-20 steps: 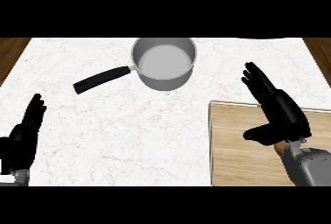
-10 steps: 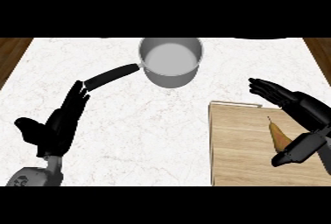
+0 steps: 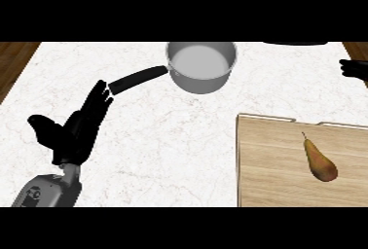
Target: Pick the pear from the tray and place it in the pot
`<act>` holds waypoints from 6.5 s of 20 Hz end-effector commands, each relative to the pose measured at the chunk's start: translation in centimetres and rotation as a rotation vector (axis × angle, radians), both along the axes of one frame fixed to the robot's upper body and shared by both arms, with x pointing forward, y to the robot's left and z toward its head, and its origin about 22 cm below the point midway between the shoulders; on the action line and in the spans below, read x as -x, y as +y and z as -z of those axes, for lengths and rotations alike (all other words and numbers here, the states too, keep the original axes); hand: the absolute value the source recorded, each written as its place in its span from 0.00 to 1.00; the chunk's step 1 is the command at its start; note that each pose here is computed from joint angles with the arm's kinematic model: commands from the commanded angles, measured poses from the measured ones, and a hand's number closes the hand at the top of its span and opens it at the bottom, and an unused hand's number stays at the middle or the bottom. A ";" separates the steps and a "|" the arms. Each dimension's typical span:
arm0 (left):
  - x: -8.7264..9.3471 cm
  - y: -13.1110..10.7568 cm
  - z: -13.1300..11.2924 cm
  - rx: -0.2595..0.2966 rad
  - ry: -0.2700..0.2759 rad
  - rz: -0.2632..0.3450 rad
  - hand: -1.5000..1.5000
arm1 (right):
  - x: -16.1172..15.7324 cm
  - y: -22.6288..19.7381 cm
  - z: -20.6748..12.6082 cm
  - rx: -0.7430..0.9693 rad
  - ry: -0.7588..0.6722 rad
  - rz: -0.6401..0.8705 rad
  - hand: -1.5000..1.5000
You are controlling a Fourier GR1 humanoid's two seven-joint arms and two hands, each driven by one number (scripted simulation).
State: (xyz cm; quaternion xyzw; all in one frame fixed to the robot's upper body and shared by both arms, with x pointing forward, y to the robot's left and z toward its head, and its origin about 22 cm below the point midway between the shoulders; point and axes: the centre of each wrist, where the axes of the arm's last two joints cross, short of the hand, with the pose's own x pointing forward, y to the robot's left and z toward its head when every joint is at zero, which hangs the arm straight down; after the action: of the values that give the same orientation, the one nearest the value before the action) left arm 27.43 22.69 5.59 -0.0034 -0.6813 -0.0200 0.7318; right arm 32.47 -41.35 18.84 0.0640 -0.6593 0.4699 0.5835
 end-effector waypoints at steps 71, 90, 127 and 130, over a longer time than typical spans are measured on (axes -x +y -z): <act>1.4 2.0 -1.3 -0.004 0.016 -0.029 0.50 | -3.0 8.7 12.0 0.940 0.255 -0.310 0.00; 1.3 0.8 -0.5 0.006 0.044 -0.063 0.50 | -4.1 11.4 15.2 0.785 0.282 0.073 1.00; 0.6 -0.6 -0.8 -0.007 0.041 0.003 0.50 | -7.7 40.0 -7.5 0.685 -0.436 1.679 1.00; 0.6 -1.2 -0.7 -0.002 0.043 0.016 0.50 | -8.1 39.9 -9.3 0.682 -0.441 1.733 1.00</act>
State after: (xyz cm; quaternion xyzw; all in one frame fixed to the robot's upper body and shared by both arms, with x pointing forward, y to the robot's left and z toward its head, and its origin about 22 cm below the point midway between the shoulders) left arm 26.78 22.03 6.26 -0.0040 -0.6640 -0.0240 0.7473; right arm 40.56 -2.90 26.57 -0.6881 -0.4730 0.1405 0.5320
